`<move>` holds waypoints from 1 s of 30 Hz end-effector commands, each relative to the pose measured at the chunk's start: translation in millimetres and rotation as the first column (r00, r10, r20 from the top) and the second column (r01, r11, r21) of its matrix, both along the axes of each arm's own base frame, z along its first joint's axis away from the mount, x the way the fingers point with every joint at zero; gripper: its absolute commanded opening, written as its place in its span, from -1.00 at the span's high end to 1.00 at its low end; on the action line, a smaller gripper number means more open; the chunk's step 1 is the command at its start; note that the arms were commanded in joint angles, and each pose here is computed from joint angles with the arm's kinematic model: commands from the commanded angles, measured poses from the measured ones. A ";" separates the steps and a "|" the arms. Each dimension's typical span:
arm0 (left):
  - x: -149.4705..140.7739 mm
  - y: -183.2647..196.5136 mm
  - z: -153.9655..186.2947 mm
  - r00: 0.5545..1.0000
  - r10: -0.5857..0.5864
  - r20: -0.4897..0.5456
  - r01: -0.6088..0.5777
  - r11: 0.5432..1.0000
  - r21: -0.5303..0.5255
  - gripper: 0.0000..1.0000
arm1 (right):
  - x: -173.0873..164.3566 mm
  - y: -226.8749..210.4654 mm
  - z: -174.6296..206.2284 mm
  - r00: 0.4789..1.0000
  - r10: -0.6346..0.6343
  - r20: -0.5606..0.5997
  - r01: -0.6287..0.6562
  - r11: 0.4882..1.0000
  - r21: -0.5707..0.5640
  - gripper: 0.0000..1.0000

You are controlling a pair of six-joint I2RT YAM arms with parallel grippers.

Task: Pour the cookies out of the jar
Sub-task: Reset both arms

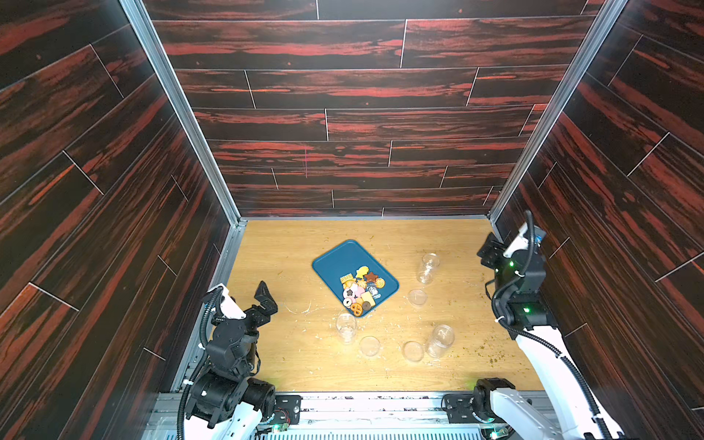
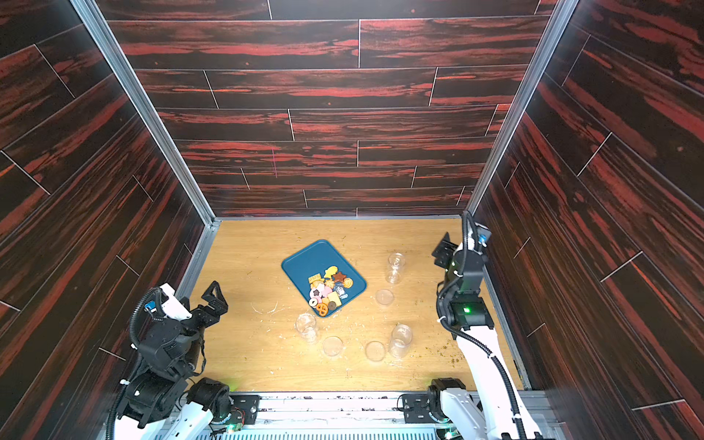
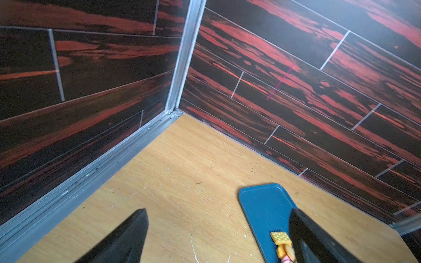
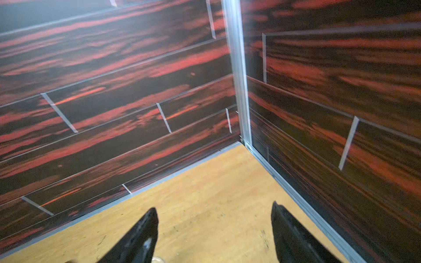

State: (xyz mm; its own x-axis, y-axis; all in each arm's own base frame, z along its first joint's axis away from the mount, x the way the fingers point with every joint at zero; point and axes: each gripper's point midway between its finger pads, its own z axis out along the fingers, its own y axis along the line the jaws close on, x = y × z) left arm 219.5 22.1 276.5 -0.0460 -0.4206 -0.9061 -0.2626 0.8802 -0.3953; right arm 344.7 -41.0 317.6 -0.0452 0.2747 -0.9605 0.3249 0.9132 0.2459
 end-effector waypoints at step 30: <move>-9.0 16.4 -32.0 0.993 0.097 -0.059 -0.098 0.995 -0.014 -0.99 | -14.6 -17.7 -75.6 0.992 -0.060 -0.111 0.076 0.986 0.147 -0.62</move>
State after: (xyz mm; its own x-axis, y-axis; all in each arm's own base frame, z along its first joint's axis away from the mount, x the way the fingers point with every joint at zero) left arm 212.2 34.9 250.9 -0.0566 -0.4367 -0.8978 -0.3474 0.8517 -0.3924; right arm 332.1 -57.0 245.4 -0.1320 0.4008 -0.9066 0.4099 0.8548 0.3182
